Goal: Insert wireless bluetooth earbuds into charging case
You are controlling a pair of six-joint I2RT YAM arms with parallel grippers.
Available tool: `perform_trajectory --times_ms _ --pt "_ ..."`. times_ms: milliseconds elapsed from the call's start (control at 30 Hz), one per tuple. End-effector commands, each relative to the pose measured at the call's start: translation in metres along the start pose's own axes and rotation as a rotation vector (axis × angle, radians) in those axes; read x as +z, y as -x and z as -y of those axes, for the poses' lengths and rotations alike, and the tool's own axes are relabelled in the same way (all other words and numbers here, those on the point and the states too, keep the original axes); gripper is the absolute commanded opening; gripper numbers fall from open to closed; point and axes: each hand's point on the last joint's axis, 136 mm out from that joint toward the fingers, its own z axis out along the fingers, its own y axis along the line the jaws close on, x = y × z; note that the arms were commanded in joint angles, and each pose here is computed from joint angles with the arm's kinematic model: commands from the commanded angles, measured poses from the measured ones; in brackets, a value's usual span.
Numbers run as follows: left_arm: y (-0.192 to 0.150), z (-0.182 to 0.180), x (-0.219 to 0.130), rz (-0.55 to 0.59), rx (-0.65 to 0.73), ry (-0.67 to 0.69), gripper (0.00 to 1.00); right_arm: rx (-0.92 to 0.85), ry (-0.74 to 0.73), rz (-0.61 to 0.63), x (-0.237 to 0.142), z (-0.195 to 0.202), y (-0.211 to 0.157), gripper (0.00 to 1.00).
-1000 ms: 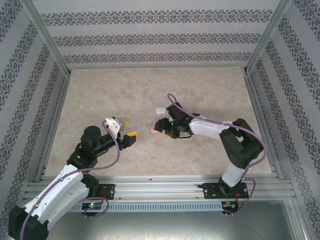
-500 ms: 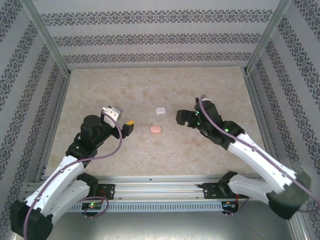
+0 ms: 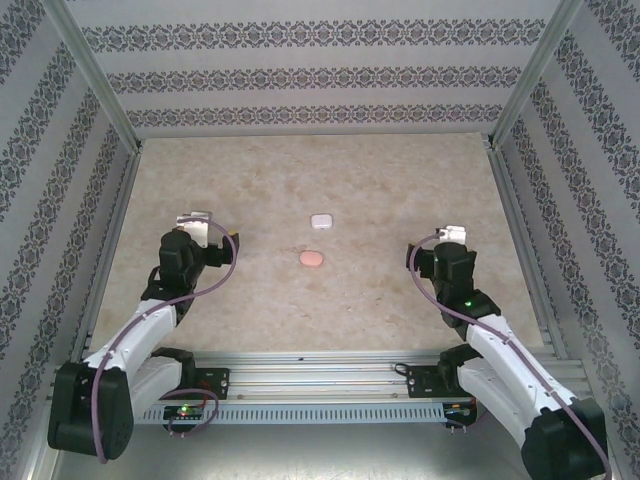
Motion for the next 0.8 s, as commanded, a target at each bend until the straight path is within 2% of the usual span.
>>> perform_trajectory --times_ms 0,100,233,400,467,633,667,767 --pt "0.016 -0.017 0.002 0.108 0.016 0.086 1.00 0.035 0.063 0.179 0.006 -0.008 0.046 0.98" --pt "0.000 -0.024 0.010 0.099 -0.002 0.127 1.00 0.009 0.070 0.171 0.024 -0.008 0.052 0.98" --pt "-0.010 -0.031 0.015 0.159 -0.003 0.167 1.00 -0.049 0.097 0.204 0.043 -0.016 0.051 0.98" --pt "-0.004 -0.025 0.021 0.215 0.084 0.139 1.00 -0.015 0.092 0.235 0.065 -0.008 0.036 0.98" --pt "-0.004 -0.030 0.026 0.229 0.058 0.168 1.00 -0.039 0.084 0.182 0.071 -0.008 0.033 0.98" --pt "-0.024 -0.022 0.047 0.229 0.084 0.119 1.00 -0.075 0.093 0.254 0.072 -0.004 0.042 0.98" --pt "-0.022 -0.023 0.046 0.257 0.086 0.128 1.00 -0.064 0.100 0.260 0.074 -0.002 0.042 0.98" --pt "-0.023 -0.028 0.052 0.191 0.065 0.154 1.00 -0.036 0.122 0.253 0.083 0.002 0.041 0.98"
